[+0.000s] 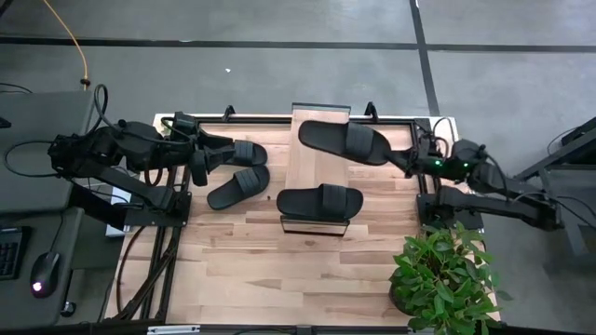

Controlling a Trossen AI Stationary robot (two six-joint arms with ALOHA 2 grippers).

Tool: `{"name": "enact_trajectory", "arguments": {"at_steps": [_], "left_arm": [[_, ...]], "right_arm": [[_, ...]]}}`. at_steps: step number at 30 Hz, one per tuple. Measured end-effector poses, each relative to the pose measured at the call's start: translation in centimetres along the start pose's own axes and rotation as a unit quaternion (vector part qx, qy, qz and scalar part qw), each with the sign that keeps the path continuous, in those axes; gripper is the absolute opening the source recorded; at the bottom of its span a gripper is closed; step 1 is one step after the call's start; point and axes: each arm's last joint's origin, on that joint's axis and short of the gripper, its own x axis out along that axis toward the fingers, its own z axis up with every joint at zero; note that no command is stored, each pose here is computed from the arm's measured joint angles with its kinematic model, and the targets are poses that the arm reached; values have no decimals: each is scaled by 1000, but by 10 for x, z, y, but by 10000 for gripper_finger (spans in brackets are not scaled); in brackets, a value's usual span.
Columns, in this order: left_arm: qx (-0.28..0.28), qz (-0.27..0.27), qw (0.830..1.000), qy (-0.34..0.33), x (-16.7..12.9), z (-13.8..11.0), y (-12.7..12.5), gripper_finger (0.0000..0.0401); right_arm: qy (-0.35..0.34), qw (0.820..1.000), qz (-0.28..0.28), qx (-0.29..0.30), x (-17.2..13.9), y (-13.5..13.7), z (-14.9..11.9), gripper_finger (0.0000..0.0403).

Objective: Pick and place slides into the shelf
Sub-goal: Put the black slide on the shelf

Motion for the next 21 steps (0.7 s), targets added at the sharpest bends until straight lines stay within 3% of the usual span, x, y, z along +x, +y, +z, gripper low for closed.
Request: {"name": "enact_trajectory", "arguments": {"at_steps": [3,9,21], "left_arm": [[-8,0,1000,0,0,0,0,230],[-10,0,1000,0,0,0,0,230],[-10,2,1000,-1,0,0,0,230]], "right_arm": [[-3,1000,19,8,9,-9,-3,5],[31,999,-21,9,25,-23,-9,5],[65,997,-48,-3,45,-30,-13,5]]}}
